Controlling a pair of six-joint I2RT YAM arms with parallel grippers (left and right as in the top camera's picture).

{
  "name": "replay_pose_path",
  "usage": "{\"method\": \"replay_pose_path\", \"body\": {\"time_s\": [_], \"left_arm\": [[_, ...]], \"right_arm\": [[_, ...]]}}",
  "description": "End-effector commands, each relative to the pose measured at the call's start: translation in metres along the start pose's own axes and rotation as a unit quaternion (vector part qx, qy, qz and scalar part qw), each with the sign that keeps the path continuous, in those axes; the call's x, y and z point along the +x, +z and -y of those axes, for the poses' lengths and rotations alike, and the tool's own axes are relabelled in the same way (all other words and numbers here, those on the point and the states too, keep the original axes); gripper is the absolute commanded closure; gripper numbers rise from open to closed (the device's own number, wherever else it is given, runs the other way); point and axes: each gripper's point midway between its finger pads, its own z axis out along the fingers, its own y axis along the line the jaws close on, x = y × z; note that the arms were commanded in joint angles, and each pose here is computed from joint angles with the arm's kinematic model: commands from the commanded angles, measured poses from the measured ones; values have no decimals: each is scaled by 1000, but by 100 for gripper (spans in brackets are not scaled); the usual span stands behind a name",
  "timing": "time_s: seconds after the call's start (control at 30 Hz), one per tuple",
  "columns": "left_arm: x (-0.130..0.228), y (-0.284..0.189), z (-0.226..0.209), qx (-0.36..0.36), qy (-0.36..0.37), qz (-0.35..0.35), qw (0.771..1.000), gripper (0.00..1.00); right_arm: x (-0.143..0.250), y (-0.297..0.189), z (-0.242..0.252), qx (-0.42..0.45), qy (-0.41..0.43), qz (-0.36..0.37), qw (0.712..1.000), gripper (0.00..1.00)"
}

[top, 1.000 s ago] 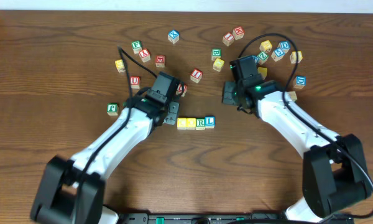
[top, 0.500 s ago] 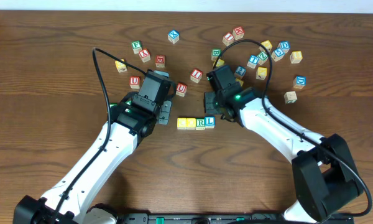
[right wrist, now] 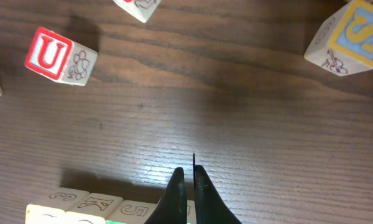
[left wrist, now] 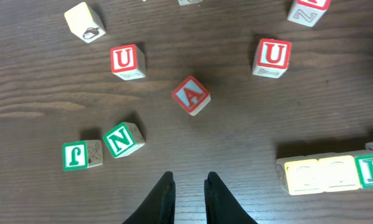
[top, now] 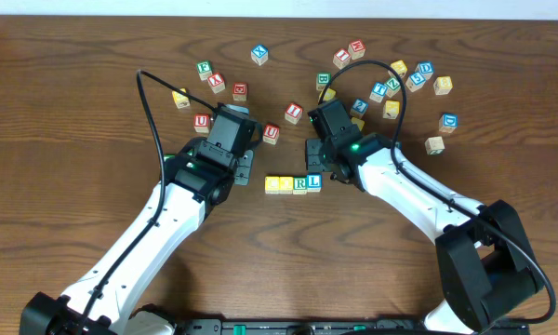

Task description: Spell out CORL

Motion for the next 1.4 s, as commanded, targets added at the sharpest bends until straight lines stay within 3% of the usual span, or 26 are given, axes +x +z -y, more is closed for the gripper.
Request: {"method": "replay_pose_path", "body": {"time_s": [0.0, 0.3, 0.47, 0.6, 0.8, 0.97, 1.37], "left_arm": [[-2, -2, -7, -2, -13, 2, 1000, 83], [-1, 1, 0, 128, -65, -24, 989, 83], [0, 2, -6, 136, -79, -28, 987, 83], [1, 2, -6, 136, -79, -30, 987, 63], [1, 2, -6, 136, -79, -30, 987, 55], [1, 2, -6, 136, -79, -30, 987, 42], [1, 2, -6, 136, -79, -31, 987, 37]], "right_arm": [[11, 8, 3, 9, -9, -6, 1000, 99], [15, 8, 0, 8, -14, -9, 1000, 99], [16, 9, 0, 9, -15, -11, 1000, 99], [23, 18, 1, 9, -16, -26, 999, 99], [30, 25, 1, 9, -16, -40, 999, 99], [32, 26, -2, -1, -16, -45, 999, 99], [43, 24, -15, -10, -32, -57, 998, 99]]}}
